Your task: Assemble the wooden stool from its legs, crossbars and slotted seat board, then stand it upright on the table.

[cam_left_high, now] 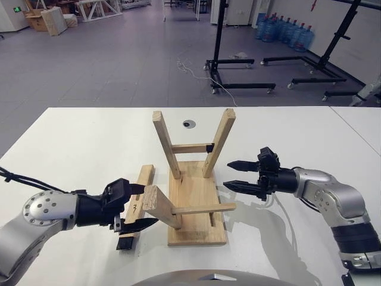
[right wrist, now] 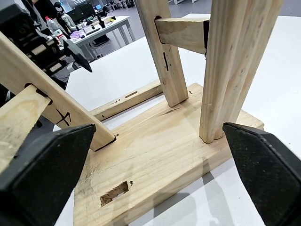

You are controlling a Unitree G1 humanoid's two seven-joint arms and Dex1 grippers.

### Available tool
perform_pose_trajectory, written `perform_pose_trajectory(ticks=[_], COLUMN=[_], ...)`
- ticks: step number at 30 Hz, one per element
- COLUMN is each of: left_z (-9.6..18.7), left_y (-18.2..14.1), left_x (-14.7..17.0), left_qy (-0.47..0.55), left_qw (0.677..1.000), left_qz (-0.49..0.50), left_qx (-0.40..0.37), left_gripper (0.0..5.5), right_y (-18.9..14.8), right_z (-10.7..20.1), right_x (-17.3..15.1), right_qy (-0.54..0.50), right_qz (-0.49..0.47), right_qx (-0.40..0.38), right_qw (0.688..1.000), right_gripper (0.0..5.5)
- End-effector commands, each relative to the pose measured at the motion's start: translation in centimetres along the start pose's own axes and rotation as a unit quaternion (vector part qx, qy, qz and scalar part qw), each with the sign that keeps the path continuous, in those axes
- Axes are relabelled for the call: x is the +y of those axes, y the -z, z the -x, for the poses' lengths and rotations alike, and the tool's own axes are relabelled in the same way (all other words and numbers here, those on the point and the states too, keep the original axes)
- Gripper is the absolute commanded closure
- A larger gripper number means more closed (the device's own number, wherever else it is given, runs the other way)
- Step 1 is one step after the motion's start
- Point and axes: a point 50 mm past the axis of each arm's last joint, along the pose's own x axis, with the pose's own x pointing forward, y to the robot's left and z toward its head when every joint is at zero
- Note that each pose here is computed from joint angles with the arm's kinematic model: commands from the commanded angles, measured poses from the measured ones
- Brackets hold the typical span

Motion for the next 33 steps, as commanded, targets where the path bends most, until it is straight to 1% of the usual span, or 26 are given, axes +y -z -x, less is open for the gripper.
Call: perform_pose_trajectory(ticks=[1,2,3,4,6,7,9,12,15,19,21,23,26,27,31,33], left_z=[-0.1,-0.4,-0.8,-1.3,-2.8,-3.3,-4.2,-5.0,-5.0,-5.4,-5.3,-5.1,-4.5,-4.3,-3.8,-3.7], left_y=[3.1,3.5,3.8,3.8,3.6,3.8,4.3,4.8,5.9,6.6,7.2,7.7,8.8,9.2,10.2,10.6], left_x=[0.8,1.1,1.5,1.3,0.3,-0.1,-0.8,-1.7,-2.0,-3.4,-4.3,-4.8,-4.7,-4.5,-4.5,-4.4], left_qy=[-0.127,-0.165,-0.221,-0.255,-0.297,-0.307,-0.322,-0.325,-0.336,-0.321,-0.325,-0.331,-0.349,-0.356,-0.402,-0.409], left_qw=[0.989,0.982,0.97,0.958,0.931,0.921,0.907,0.897,0.895,0.892,0.882,0.874,0.863,0.861,0.843,0.842], left_qz=[0.063,0.076,0.101,0.128,0.208,0.234,0.268,0.298,0.29,0.312,0.331,0.343,0.351,0.349,0.349,0.343], left_qx=[0.044,0.043,0.031,0.009,-0.045,-0.051,-0.043,-0.022,0.033,0.063,0.08,0.089,0.099,0.102,0.078,0.076], left_gripper=[1.36,1.36,1.36,1.36,1.36,1.36,1.36,1.36,1.36,1.36,1.36,1.6,2.09,2.13,2.72,3.0], right_y=[0.4,0.5,0.7,0.9,1.4,1.7,2.0,2.5,2.7,3.3,3.3,3.4,3.7,3.7,3.3,3.2], right_z=[0.5,0.5,0.6,0.5,0.5,0.5,0.5,0.3,0.0,-0.1,0.0,0.1,0.0,-0.1,-0.5,-0.6], right_x=[0.0,0.1,0.3,0.4,0.7,1.0,1.4,1.9,2.3,3.4,3.6,3.8,3.9,4.0,3.8,3.6], right_qy=[0.023,0.025,0.029,0.033,0.037,0.039,0.044,0.049,0.055,0.056,0.062,0.066,0.07,0.071,0.069,0.074], right_qz=[0.0,0.0,-0.001,-0.002,-0.01,-0.012,-0.018,-0.023,-0.024,-0.024,-0.025,-0.028,-0.03,-0.03,-0.028,-0.025], right_qx=[-0.006,-0.006,-0.008,-0.009,-0.009,-0.01,-0.012,-0.014,-0.018,-0.01,-0.011,-0.013,-0.015,-0.017,-0.04,-0.043], right_qw=[1.0,1.0,1.0,0.999,0.999,0.999,0.999,0.998,0.998,0.998,0.998,0.997,0.997,0.997,0.996,0.996], right_gripper=[0.53,0.53,0.53,0.53,0.53,0.53,0.53,0.53,0.53,0.53,0.53,0.53,0.53,0.53,0.53,0.53])
